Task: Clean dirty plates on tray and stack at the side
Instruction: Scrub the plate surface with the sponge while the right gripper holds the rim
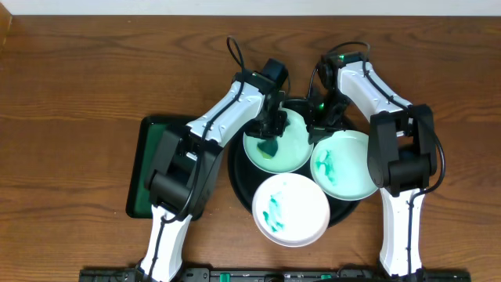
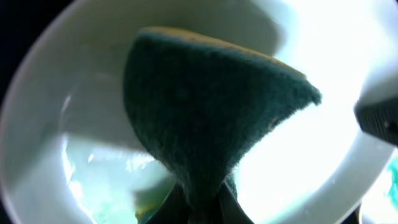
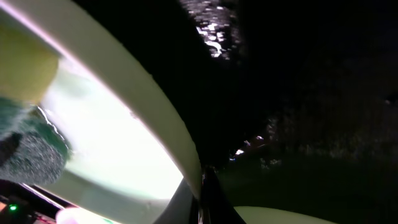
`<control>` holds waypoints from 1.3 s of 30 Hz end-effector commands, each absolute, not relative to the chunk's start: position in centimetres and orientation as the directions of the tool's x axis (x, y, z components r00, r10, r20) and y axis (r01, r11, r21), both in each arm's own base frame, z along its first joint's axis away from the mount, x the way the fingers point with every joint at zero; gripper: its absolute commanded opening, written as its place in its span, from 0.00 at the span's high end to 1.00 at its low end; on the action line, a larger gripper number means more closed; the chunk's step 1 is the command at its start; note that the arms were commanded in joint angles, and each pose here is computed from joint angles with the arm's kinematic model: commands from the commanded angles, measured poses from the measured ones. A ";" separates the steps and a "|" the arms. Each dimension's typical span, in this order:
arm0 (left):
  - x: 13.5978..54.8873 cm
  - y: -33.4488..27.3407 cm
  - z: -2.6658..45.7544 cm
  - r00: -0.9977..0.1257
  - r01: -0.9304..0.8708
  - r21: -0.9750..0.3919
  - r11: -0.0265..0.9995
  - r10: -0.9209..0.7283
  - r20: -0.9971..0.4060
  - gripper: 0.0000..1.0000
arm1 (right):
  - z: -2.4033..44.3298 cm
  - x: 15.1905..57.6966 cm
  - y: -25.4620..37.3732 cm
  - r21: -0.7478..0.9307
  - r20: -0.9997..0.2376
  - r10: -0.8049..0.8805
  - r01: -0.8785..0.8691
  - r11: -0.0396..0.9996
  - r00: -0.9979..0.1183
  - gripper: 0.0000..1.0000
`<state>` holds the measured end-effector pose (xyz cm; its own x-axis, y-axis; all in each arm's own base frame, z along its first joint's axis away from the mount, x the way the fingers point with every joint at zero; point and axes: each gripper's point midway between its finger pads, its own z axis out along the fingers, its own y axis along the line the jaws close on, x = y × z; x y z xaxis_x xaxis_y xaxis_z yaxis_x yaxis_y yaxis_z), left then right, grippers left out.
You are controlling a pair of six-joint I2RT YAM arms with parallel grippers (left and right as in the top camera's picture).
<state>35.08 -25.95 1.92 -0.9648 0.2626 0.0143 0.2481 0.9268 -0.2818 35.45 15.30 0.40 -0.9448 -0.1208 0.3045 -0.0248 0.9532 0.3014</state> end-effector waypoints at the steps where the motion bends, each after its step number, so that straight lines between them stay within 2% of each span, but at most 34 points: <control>1: 32.2 -29.4 1.1 -0.925 0.286 -0.479 0.830 0.370 0.088 0.93 | -0.4 35.1 15.3 0.287 0.324 -0.116 -0.020 0.958 -0.939 0.99; 12: 32.3 -31.7 3.4 -0.917 0.266 -0.658 0.704 0.395 0.052 0.93 | -0.4 35.1 15.3 0.287 0.325 -0.116 -0.020 0.958 -0.939 0.99; 22: 37.7 -27.7 2.6 -0.988 0.078 -0.592 0.802 0.143 0.063 0.93 | -0.3 34.9 15.1 0.281 0.334 -0.115 -0.017 0.960 -0.935 0.99; 29: 39.1 -23.9 2.0 -0.994 -0.023 -0.543 0.839 0.039 0.103 0.93 | -0.3 34.8 15.1 0.273 0.339 -0.104 -0.008 0.962 -0.935 0.99; 31: 39.0 -22.9 1.6 -0.993 -0.050 -0.502 0.863 0.012 0.120 0.93 | -0.3 34.8 15.1 0.273 0.340 -0.103 -0.006 0.962 -0.935 0.99; 35: 38.2 -18.9 0.0 -0.987 -0.108 -0.280 0.954 -0.068 0.149 0.93 | -0.3 34.8 15.1 0.268 0.343 -0.090 0.006 0.963 -0.935 0.99; 39: 36.8 -17.0 -0.3 -0.978 -0.119 -0.171 0.978 -0.086 0.190 0.93 | -0.4 34.9 15.1 0.268 0.341 -0.086 0.009 0.963 -0.936 0.99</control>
